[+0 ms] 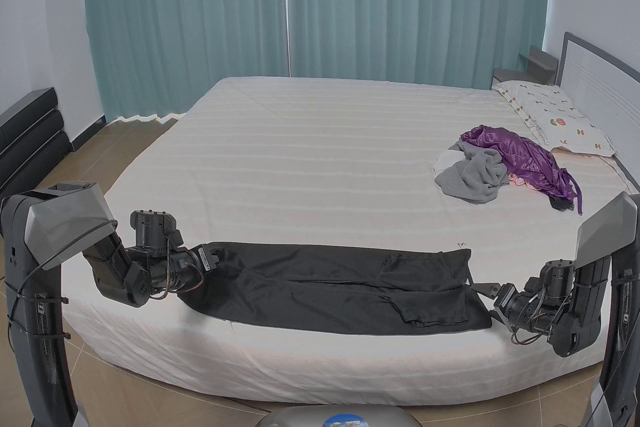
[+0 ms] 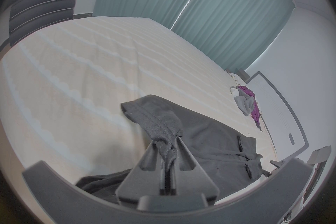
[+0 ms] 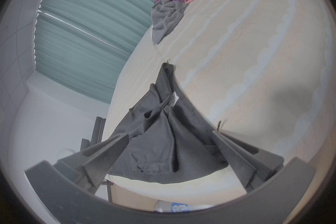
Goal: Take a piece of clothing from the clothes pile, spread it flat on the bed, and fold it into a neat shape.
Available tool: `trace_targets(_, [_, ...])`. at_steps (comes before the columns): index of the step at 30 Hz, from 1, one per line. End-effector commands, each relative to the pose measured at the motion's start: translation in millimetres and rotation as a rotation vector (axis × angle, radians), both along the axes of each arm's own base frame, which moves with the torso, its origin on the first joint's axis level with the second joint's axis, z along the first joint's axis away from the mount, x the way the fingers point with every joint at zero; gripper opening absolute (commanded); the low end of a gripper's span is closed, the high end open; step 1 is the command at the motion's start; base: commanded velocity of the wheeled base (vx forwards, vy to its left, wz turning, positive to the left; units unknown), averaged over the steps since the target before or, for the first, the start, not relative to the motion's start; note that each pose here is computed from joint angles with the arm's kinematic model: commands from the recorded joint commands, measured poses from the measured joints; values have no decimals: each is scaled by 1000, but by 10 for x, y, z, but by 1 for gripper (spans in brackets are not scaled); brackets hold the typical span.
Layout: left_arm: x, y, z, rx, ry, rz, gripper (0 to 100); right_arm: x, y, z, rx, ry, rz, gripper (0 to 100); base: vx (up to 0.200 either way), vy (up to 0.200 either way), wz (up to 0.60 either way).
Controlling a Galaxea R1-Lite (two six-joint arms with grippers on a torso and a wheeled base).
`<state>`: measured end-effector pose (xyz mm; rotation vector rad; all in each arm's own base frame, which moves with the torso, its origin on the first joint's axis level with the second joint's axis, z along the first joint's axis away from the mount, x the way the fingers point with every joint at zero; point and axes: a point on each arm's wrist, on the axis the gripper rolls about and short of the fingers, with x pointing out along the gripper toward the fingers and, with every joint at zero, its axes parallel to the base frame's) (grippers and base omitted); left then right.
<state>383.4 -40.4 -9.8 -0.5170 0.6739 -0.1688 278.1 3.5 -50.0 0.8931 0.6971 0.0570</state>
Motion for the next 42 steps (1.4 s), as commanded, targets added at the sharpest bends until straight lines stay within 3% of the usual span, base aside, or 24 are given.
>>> trace_targets(1, [-24,-23,106,2,-21,4,0,8,-2,12,0,-15,0,100,0,-200,0])
trace_targets(9, [-64,-177,373,-55,-57,32,0,14,-14,26,3,-21,-3,100,0,-200,0])
trace_targets(15, [-79,-279,515,-41,-81,36,0,14,-18,26,3,-21,-5,100,0,-200,0])
trace_targets(29, [-168,-736,652,-35,-65,-72,0,11,-14,25,3,-20,-3,100,0,-200,0])
trace_targets(42, [-132,-1345,637,11,-38,-157,0,11,-14,25,2,-20,-2,100,0,-200,0])
